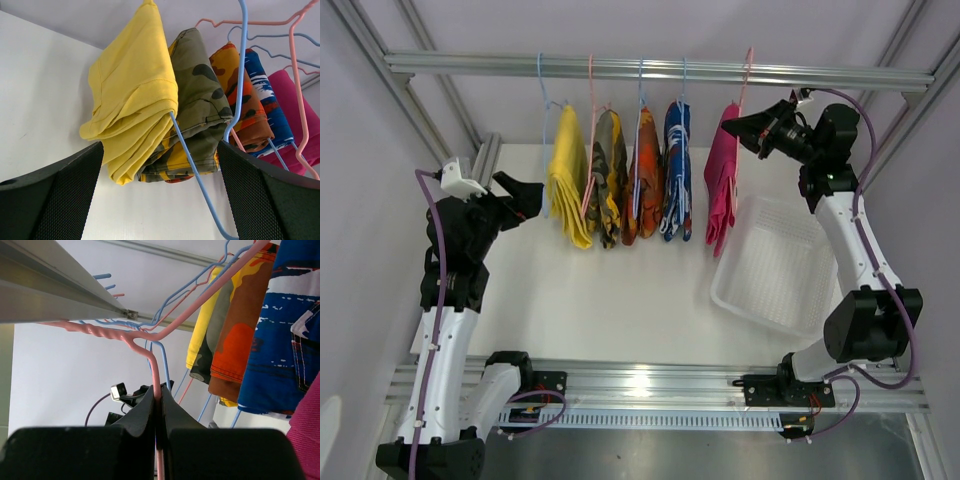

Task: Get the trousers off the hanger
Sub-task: Pick up the hanger from the clothesline.

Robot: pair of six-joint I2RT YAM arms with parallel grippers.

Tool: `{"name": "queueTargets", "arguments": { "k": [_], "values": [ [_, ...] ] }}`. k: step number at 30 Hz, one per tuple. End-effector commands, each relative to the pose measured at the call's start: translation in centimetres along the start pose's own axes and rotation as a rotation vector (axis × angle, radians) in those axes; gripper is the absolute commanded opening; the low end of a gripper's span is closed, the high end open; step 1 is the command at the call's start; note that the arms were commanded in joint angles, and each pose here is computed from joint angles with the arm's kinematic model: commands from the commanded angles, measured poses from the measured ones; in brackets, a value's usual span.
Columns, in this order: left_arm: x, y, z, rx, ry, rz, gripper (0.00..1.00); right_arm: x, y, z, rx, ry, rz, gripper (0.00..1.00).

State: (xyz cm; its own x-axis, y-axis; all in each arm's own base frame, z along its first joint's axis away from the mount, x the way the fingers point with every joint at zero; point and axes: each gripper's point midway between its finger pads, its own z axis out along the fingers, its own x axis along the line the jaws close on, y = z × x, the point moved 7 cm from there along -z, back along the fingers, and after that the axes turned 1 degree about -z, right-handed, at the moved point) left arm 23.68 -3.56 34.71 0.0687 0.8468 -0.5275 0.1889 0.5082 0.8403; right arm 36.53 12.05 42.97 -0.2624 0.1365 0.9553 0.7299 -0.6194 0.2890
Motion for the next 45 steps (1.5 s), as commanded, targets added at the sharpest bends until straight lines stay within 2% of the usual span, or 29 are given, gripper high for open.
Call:
{"name": "queueTargets", "arguments": {
  "k": [1,9,17,24,37,40,45],
  "values": [
    [-0.6,0.6,-0.3,-0.025,-0.034,0.020,1.00,12.4,-1.4,-5.2,-0.250,0.309,-0.502,0.00],
    [-0.5,0.5,-0.2,-0.022,-0.031,0.020,1.00,11.6,-0.8,-4.5,-0.250,0.291,-0.495,0.00],
    [-0.6,0.6,-0.3,-0.025,-0.034,0.021,0.99,7.7,1.2,-1.9,-0.219,0.219,-0.420,0.00],
    [-0.6,0.6,-0.2,-0.024,-0.034,0.022,0.99,3.3,1.4,-0.4,-0.241,0.170,-0.347,0.00],
    [-0.6,0.6,-0.3,-0.022,-0.036,0.021,0.99,-0.2,-0.2,1.5,-0.271,0.260,-0.167,0.00],
    [-0.6,0.5,-0.2,-0.020,-0.037,0.022,0.99,0.0,-1.0,1.7,-0.275,0.288,-0.176,0.00],
    [-0.6,0.5,-0.2,-0.019,-0.039,0.021,1.00,1.0,-2.6,1.8,-0.289,0.275,-0.286,0.00]
  ]
}}
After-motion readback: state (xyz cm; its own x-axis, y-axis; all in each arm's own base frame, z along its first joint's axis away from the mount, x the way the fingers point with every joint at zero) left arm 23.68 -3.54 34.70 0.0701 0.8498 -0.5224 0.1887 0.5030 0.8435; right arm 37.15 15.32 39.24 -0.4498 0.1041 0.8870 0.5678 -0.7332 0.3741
